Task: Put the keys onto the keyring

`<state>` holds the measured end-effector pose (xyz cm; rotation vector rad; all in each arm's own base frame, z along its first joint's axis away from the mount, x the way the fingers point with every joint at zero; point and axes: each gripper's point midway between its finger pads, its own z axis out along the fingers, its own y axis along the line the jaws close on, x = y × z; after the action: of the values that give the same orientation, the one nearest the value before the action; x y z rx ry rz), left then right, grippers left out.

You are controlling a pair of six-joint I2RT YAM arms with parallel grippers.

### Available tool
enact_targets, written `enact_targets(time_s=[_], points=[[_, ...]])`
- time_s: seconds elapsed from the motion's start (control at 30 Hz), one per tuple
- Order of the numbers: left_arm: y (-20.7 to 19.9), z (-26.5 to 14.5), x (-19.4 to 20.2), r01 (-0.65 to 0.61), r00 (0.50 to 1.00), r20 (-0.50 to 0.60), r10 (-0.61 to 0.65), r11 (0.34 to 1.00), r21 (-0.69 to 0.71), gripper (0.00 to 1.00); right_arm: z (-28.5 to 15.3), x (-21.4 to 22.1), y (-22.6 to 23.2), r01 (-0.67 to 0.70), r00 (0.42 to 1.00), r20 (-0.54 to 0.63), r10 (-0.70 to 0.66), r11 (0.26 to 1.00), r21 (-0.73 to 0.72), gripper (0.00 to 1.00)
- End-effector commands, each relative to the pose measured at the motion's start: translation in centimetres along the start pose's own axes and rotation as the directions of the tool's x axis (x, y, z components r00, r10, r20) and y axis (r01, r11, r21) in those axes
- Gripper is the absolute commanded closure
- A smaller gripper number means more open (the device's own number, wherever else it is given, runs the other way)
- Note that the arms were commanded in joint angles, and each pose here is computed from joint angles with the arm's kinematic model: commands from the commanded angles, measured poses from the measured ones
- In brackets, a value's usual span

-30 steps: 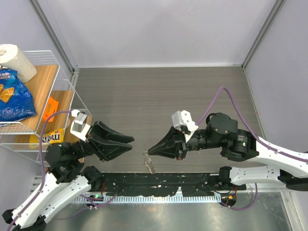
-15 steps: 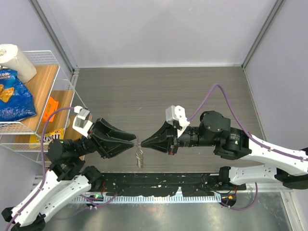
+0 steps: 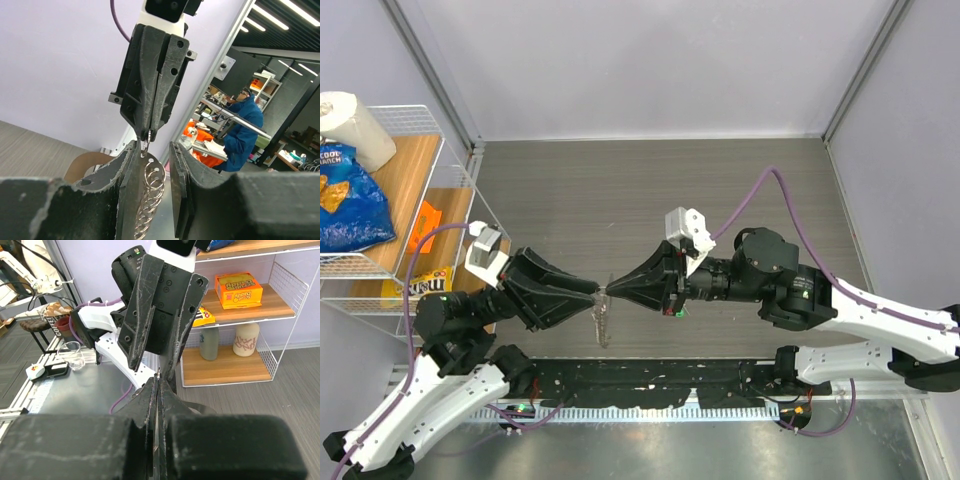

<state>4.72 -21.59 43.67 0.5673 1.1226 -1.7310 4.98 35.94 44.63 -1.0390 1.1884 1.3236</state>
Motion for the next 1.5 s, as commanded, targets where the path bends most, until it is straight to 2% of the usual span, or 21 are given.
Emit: enact_targets(time_s=[0.0,0.3,0.53,1.47], points=[[-1.5,-0.1,-0.7,-0.025,1.0,0.02,0.024,0.998,0.058,0.66,0.0,-5.1,0.5,0.002,0.988,0.156,-0.001,1.0,-0.002,0.95],[-1.8,-0.2,-0.6,-0.026,1.0,0.015,0.025,0.997,0.068,0.68,0.3,-5.6,0.3,-0.011,0.983,0.184,0.009,1.0,0.01,0.95],[-1.8,-0.1,-0.8,-0.029,0.999,0.025,0.027,0.997,0.068,0.71,0.6,-5.3,0.4,-0.015,0.984,0.176,0.015,1.0,-0.002,0.95],[-0.5,0.2,-1.7,-0.034,0.996,0.078,0.033,0.999,0.009,0.72,0.8,-3.7,0.5,-0.042,0.988,0.149,0.044,0.999,-0.018,0.95]])
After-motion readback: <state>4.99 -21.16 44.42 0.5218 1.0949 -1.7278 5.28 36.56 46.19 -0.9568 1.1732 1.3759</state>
